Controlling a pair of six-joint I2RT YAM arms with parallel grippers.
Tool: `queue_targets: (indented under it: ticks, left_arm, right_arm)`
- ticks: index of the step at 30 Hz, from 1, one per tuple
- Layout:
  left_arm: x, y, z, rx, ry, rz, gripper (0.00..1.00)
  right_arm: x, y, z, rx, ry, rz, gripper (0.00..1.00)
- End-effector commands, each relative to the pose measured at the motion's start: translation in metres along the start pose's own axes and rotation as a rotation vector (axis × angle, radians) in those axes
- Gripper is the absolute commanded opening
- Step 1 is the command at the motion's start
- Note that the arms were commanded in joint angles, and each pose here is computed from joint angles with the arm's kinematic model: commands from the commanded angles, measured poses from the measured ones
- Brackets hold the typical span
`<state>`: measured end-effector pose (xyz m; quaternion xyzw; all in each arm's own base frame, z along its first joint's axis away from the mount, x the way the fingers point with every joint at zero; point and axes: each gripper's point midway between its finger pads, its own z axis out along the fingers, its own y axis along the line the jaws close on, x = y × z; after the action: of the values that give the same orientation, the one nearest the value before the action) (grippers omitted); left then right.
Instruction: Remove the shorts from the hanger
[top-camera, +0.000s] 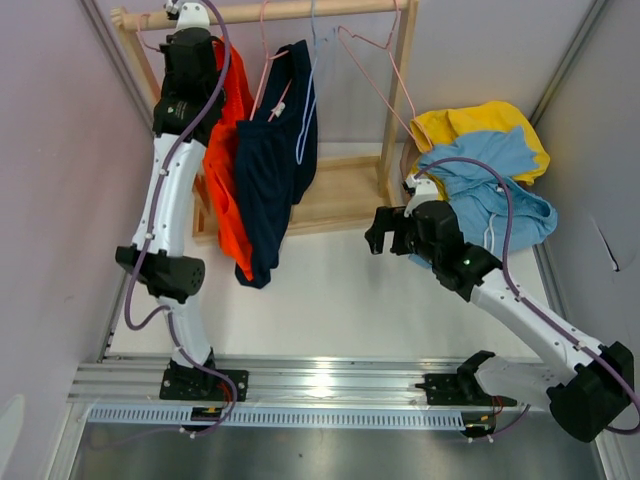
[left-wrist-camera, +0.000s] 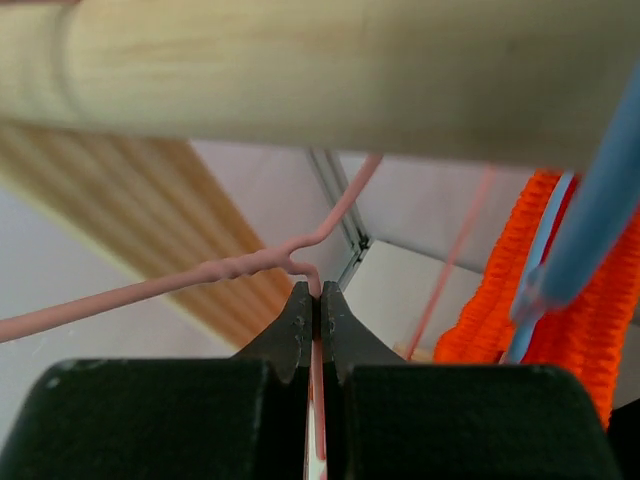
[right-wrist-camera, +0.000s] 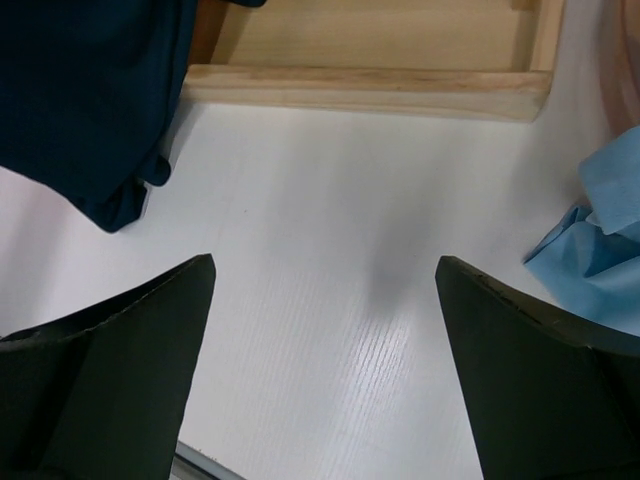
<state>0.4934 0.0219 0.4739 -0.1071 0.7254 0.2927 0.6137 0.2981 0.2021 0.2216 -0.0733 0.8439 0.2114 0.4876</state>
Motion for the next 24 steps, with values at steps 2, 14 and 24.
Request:
queue_targets:
  ticks: [2,14,24]
  left_arm:
    - [-0.005,-0.017,0.018,0.091,-0.029,-0.035,0.0]
    - [0.02,-0.033,0.032,0.131,0.026,-0.027,0.04]
    - [0.014,-0.028,0.015,0.118,0.022,-0.001,0.58]
  right_arm:
    - [-0.019,0.014,-0.001,0.001,-0.055,-0.003,0.99]
    - [-0.013,0.034,0.011,-0.022,-0.042,-0.016,1.0]
    - [-0.006,0.036,0.008,-0.015,-0.042,-0.036,1.0]
